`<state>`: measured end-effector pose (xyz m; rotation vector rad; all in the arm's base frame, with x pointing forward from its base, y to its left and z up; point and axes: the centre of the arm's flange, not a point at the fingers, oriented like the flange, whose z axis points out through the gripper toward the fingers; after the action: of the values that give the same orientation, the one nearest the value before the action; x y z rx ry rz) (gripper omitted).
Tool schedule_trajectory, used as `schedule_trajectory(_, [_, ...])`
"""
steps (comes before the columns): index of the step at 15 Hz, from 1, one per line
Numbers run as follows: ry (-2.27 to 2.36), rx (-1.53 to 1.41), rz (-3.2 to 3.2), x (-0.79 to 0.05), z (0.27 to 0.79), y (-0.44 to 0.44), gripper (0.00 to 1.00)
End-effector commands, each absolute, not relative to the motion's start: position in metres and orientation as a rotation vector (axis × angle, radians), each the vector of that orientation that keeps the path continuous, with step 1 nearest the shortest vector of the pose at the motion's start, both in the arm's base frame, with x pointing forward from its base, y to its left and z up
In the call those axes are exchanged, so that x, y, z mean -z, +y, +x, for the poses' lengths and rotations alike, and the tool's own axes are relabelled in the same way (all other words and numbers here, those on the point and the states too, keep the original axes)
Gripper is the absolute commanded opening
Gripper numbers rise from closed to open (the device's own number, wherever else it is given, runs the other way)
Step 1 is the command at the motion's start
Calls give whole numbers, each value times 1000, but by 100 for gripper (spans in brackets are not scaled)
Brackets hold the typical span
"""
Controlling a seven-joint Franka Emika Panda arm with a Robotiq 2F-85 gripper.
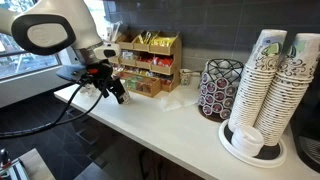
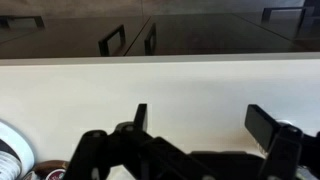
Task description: Pick up one paper cup from the stack and place it right side up on the kitchen counter, pick up the upside down cup and place it in the paper cup to the right
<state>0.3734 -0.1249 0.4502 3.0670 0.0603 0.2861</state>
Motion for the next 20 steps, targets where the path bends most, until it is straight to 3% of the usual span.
schedule_trajectory(1, [60, -286, 3067, -450, 373, -125, 100])
schedule_trajectory(13, [60, -285, 3067, -450, 373, -125, 100])
schedule_trajectory(20, [425, -295, 3046, -429, 422, 17, 100])
